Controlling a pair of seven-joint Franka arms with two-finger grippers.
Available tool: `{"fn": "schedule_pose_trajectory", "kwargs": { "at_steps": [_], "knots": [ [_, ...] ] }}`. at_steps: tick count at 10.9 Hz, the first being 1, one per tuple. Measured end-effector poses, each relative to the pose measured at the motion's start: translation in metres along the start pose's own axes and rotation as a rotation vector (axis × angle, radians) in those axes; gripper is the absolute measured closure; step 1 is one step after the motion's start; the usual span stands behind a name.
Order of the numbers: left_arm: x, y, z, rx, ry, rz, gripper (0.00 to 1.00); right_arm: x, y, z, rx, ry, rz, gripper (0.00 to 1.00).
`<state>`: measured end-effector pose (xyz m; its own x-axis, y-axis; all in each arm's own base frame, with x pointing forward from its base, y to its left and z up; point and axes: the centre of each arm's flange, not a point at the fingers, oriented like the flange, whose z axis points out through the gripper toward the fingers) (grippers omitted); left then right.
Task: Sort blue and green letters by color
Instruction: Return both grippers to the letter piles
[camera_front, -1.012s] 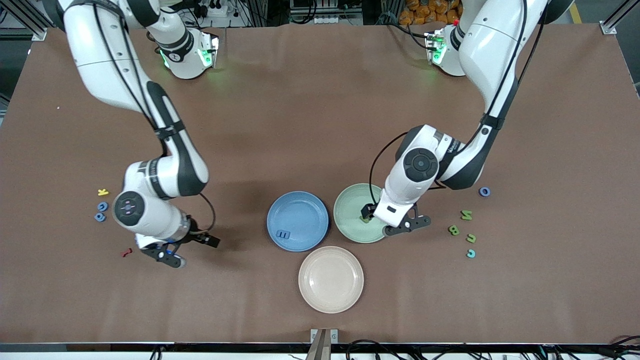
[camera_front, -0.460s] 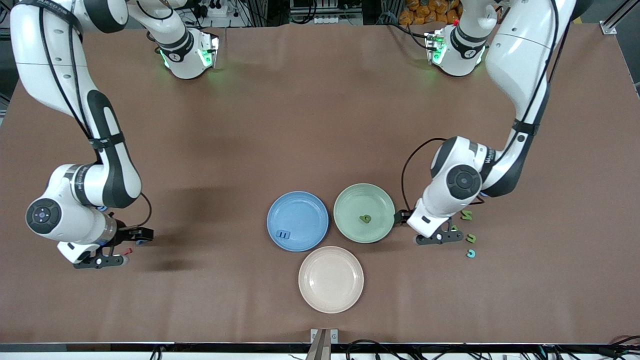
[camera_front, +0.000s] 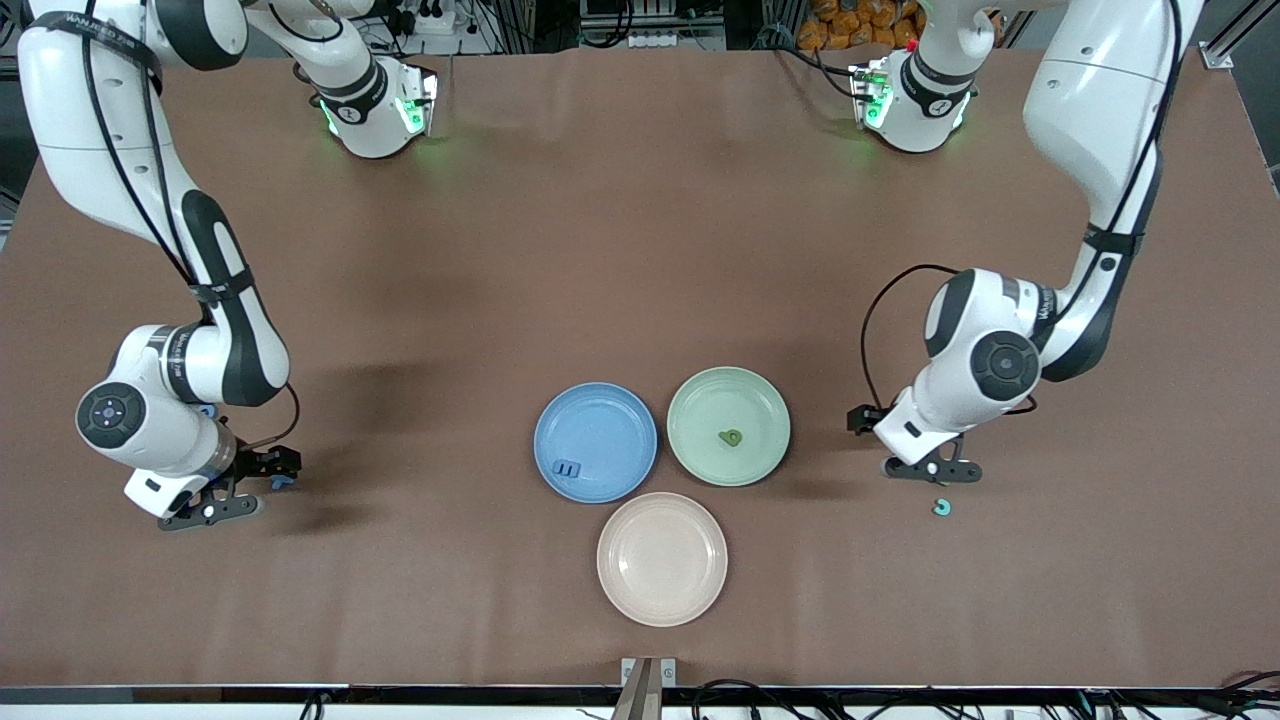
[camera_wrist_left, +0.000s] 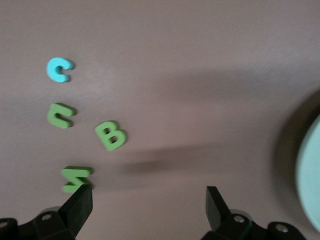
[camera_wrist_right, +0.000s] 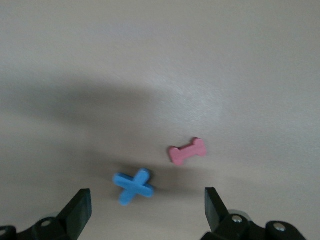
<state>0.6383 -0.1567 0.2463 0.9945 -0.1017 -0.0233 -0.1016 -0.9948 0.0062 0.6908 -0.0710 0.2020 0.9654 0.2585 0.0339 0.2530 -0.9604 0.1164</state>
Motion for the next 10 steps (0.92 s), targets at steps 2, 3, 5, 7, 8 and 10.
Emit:
{"fn": "schedule_pose_trajectory", "kwargs": {
  "at_steps": [2, 3, 5, 7, 8, 10],
  "knots": [
    [-0.011, -0.020, 0.005, -0.003, 0.018, 0.028, 0.00, -0.008, 0.007, 0.008, -0.002, 0.020, -0.025, 0.00],
    [-0.018, -0.028, 0.012, -0.007, 0.037, 0.045, 0.00, -0.007, 0.001, 0.010, 0.002, 0.034, -0.033, 0.00],
    [-0.031, -0.045, 0.024, -0.010, 0.050, 0.091, 0.00, -0.004, -0.014, 0.013, 0.019, 0.057, -0.043, 0.00],
    [-0.036, -0.065, 0.028, -0.009, 0.053, 0.125, 0.00, -0.001, -0.024, 0.012, 0.032, 0.067, -0.050, 0.00],
    [-0.037, -0.074, 0.029, -0.008, 0.054, 0.136, 0.00, -0.001, -0.024, 0.013, 0.035, 0.067, -0.048, 0.00],
    [-0.038, -0.083, 0.030, -0.008, 0.053, 0.139, 0.00, -0.008, -0.015, 0.022, 0.040, 0.053, -0.029, 0.00]
  ]
}}
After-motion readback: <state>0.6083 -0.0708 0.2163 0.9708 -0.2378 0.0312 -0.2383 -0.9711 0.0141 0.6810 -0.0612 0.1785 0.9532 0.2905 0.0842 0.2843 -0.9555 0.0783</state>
